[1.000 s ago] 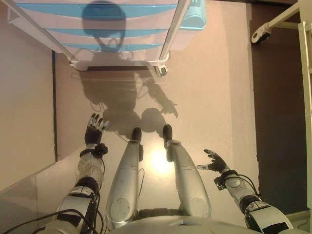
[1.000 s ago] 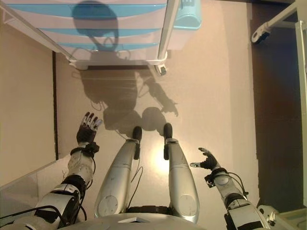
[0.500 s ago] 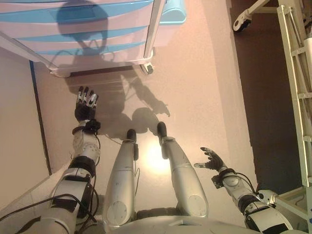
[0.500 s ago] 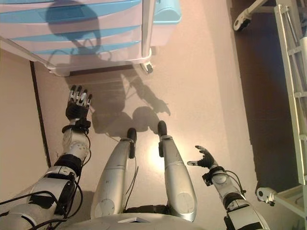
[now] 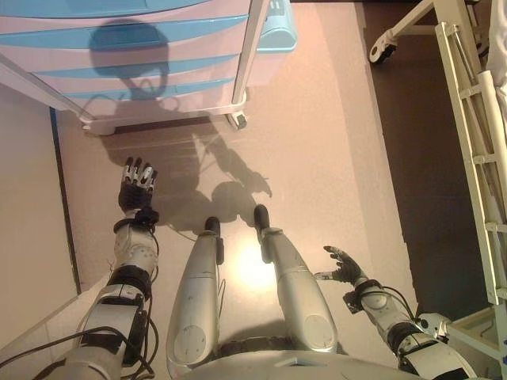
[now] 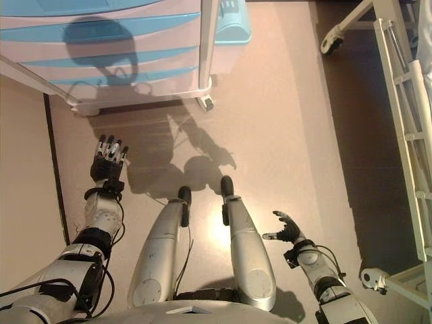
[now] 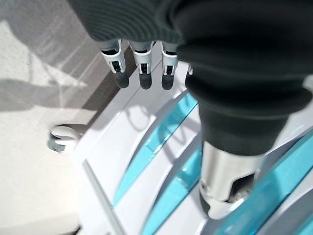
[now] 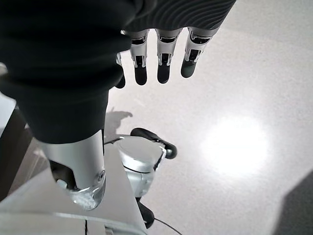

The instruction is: Open the drawer and pick up the medicine

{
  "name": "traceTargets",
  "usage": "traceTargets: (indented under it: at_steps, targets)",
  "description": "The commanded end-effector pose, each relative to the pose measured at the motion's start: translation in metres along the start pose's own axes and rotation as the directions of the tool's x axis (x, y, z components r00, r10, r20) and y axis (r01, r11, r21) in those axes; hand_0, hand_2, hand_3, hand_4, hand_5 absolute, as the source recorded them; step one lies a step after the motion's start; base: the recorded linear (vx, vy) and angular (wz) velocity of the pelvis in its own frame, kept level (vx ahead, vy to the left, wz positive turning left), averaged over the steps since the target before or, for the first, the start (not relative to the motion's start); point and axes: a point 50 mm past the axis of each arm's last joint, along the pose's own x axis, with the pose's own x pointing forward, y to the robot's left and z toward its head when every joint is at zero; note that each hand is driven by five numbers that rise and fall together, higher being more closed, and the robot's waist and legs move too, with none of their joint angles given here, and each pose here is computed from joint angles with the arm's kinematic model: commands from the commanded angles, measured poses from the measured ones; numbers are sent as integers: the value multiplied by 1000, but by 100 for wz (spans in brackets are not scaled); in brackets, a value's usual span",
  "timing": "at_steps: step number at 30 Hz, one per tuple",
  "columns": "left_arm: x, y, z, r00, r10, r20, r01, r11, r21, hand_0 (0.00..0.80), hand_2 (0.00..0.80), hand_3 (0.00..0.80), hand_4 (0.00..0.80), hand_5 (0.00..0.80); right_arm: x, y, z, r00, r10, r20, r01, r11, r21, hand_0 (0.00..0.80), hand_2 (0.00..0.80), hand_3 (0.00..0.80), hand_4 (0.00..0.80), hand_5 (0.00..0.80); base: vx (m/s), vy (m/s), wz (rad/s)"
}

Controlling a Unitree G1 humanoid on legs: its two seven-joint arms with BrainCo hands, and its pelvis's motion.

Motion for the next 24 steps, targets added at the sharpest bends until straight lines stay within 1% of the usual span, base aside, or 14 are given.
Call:
traceTargets:
  at_steps: [1,7,10,13,17,19,21,24]
  targets:
    - [1,10,23,996,-6,89,8,1000,-27,0,0,0,0,0,-14,13,-19,998,37,-41,-36,999,8,0,0,0,0,0,59,-33,-6]
    - [19,-1,52,986,-10,168,21,998,-62,0,0,0,0,0,-14,19,-18,998,47,-45,-45,999,30,0,0,0,0,0,62,-27,0]
    - [34,-10,78,975,-24,219,46,994,-96,0,0,0,0,0,-15,22,-19,997,57,-45,-55,998,34,0,0,0,0,0,57,-24,-3]
    - [51,-29,107,960,-51,276,93,986,-140,0,0,0,0,0,-16,25,-18,997,67,-40,-66,997,39,0,0,0,0,0,36,-38,-2]
    - [66,-55,138,935,-120,335,190,964,-186,0,0,0,0,0,-15,27,-17,997,66,-31,-65,997,44,0,0,0,0,0,4,-28,1]
    - [73,-76,154,908,-178,378,268,943,-199,0,0,0,0,0,-16,29,-17,997,65,-30,-64,997,40,0,0,0,0,0,4,-22,-5]
    - [78,-96,168,880,-236,413,347,912,-218,0,0,0,0,0,-16,29,-17,998,62,-26,-60,997,39,0,0,0,0,0,0,-11,-3]
    - [81,-128,184,824,-335,456,476,846,-238,0,0,0,0,0,-16,29,-18,998,58,-22,-58,998,35,0,0,0,0,0,-8,-21,-2]
